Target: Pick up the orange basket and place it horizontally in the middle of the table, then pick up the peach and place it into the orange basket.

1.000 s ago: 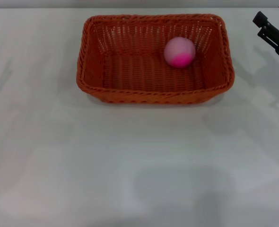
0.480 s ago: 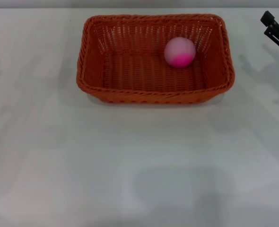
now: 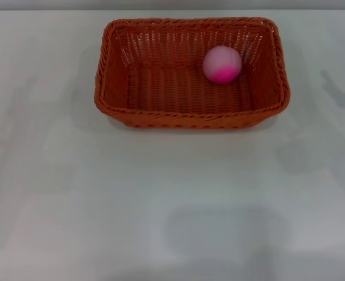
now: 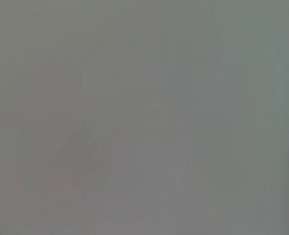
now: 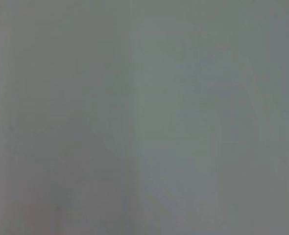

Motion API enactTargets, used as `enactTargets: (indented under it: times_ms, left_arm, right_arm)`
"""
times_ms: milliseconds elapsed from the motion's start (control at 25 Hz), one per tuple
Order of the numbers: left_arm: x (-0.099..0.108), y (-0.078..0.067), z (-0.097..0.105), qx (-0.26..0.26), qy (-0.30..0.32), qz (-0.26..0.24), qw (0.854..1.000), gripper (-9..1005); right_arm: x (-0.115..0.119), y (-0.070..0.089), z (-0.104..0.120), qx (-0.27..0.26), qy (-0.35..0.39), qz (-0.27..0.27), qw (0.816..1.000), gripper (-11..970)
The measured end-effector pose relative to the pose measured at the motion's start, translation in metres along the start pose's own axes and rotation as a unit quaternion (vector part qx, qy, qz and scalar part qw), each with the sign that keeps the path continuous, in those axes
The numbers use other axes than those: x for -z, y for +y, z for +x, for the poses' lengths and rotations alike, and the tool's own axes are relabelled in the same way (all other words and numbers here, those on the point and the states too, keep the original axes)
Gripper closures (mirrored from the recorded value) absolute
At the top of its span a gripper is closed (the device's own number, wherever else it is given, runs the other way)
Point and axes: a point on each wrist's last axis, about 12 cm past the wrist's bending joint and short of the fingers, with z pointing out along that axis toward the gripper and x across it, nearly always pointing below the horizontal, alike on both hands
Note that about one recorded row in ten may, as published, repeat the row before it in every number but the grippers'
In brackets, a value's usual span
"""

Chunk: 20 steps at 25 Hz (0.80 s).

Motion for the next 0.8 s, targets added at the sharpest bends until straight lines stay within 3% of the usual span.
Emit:
enactTargets:
  times_ms: [800]
  left_arm:
    - [0.0083,0.0020,-0.0004,0.002,-0.006,-0.007,1.000,149]
  right_arm:
    - [0.0030,-0.0018,-0.0003,0.000,-0.001,0.005,1.000,103]
